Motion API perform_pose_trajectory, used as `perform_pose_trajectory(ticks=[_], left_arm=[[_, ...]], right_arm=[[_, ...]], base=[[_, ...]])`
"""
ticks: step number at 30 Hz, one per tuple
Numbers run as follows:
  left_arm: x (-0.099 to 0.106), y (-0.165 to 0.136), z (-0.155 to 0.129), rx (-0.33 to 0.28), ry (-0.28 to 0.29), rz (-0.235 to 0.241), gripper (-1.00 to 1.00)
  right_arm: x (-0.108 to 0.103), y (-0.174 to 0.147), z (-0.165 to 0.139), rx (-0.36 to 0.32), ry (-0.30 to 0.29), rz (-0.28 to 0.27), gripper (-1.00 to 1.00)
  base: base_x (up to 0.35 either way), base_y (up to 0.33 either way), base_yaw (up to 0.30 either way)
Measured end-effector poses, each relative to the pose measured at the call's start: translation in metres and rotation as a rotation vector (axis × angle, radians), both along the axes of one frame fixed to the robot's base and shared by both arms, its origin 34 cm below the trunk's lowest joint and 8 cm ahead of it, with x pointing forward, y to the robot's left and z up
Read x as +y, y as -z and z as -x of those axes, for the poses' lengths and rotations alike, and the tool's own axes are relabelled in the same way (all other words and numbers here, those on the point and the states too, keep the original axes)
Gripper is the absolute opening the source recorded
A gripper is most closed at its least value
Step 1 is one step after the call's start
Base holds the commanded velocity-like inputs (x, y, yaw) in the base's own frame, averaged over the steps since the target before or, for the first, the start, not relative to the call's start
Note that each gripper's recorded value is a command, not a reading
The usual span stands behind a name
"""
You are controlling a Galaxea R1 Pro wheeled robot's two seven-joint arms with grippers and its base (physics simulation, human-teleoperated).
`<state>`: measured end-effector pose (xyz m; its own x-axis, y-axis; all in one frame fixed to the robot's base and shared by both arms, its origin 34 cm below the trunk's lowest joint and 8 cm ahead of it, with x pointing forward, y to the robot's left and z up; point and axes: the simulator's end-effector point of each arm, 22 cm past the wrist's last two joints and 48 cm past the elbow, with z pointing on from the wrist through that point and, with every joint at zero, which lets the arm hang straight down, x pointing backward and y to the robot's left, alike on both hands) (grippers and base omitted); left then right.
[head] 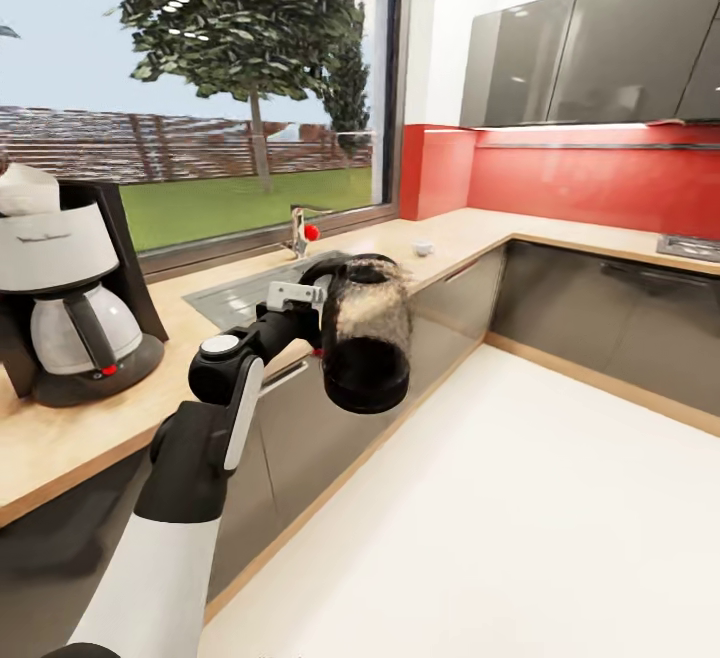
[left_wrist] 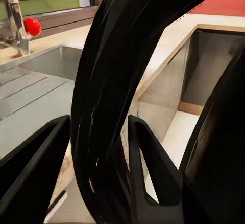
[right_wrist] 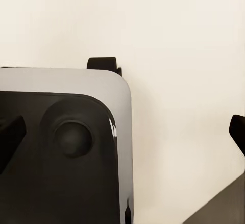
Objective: Set up a coffee station on the kitchen countertop: keep the coffee maker on the countertop, move the bottle of coffee from the kitchen shelf to the counter next to the coffee maker, place a paper coffee filter on top of the coffee maker, put the saucer next to the coffee maker with the coffee cup on the saucer, and place the electric kettle next to the coffee maker.
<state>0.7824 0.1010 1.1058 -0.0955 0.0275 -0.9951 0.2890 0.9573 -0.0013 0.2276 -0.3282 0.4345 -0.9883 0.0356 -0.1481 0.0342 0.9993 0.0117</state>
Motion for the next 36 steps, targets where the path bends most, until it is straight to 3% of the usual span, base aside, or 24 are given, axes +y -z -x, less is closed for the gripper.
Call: perform_pose_trajectory(ticks=[13, 36], left_arm=[[-0.0001, -0.0005, 0.0, -0.001, 0.0, 0.001, -1.0], [0.0006, -0.0023, 0.0, -0.008, -0.004, 0.001, -1.0]], right_arm=[[0.0, 0.0, 0.0001, 0.0, 0.0, 0.0, 1.0], [0.0, 0.0, 0.0, 0.0, 0.0, 0.0, 1.0]], base=[[0.0, 0.0, 0.145], [0.0, 0.0, 0.256]])
